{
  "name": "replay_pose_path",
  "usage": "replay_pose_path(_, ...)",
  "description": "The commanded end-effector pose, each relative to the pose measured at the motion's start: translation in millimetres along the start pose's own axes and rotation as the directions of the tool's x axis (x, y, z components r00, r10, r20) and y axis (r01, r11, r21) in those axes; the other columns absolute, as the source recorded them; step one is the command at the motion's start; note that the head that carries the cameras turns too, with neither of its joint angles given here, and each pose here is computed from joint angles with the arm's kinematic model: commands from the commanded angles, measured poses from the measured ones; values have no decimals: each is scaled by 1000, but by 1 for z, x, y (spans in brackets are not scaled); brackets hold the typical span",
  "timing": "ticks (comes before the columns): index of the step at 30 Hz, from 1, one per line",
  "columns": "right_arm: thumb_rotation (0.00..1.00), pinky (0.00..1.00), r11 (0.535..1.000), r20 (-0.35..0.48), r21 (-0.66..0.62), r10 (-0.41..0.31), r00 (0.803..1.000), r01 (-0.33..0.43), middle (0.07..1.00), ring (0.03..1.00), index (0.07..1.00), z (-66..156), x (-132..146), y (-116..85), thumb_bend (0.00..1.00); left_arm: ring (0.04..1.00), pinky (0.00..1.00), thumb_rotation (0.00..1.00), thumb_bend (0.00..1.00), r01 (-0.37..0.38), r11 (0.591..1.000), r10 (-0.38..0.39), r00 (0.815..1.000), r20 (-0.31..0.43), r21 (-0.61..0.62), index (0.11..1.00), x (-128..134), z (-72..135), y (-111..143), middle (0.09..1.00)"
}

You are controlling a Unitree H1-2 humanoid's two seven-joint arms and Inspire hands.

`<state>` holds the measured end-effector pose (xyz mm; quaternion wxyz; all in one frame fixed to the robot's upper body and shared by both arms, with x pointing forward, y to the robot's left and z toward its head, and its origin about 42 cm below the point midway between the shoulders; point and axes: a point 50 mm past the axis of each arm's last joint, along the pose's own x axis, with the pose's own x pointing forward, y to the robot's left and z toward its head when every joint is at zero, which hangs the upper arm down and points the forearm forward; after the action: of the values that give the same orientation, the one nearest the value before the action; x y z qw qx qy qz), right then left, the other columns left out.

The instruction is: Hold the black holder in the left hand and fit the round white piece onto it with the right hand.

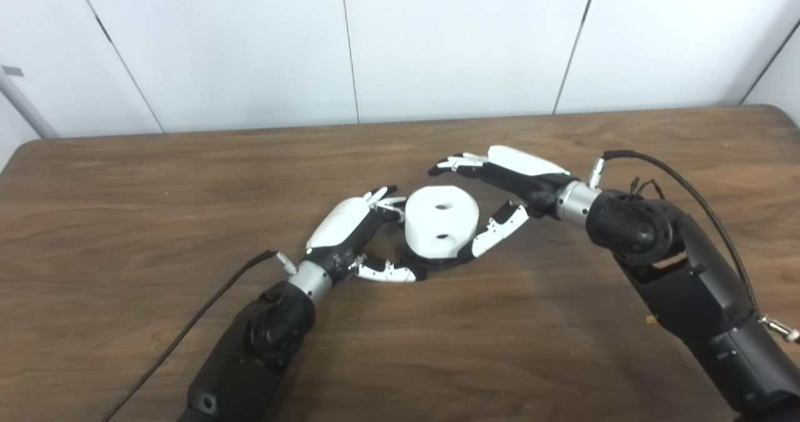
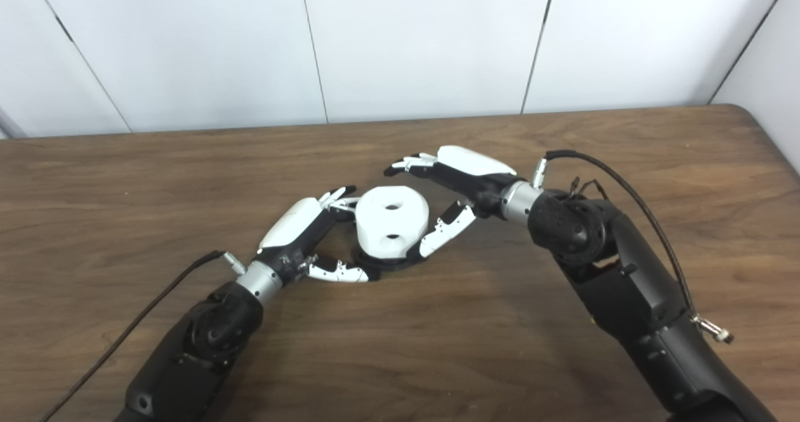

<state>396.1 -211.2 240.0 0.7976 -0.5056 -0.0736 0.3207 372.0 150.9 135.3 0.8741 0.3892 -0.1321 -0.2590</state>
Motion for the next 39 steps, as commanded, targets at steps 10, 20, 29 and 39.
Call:
replay_pose_path(10,454,1000,997,62,-40,-67,996,70,955,1000,871,12,-2,-27,961,1000,1000,56,525,-1,1000,1,1000,8,6,481,4,0,4,868)
replay_pose_path(20,354,1000,1000,-33,-21,-4,999,3,984,1000,924,-10,-21,-28,941,1000,1000,55,525,-1,1000,1,1000,12,10,480,0,-8,8,863)
replay_pose_path(29,77,915,996,-200,51,86,976,-77,1000,1000,1000,-32,-44,-16,905,1000,1000,55,525,16,1000,-17,1000,12,25,481,-8,-16,17,862)
replay_pose_path(39,8,915,982,-240,173,-28,970,71,1000,1000,995,-49,-56,-3,843,1000,1000,55,525,24,999,-24,1000,7,32,481,-12,-27,25,859)
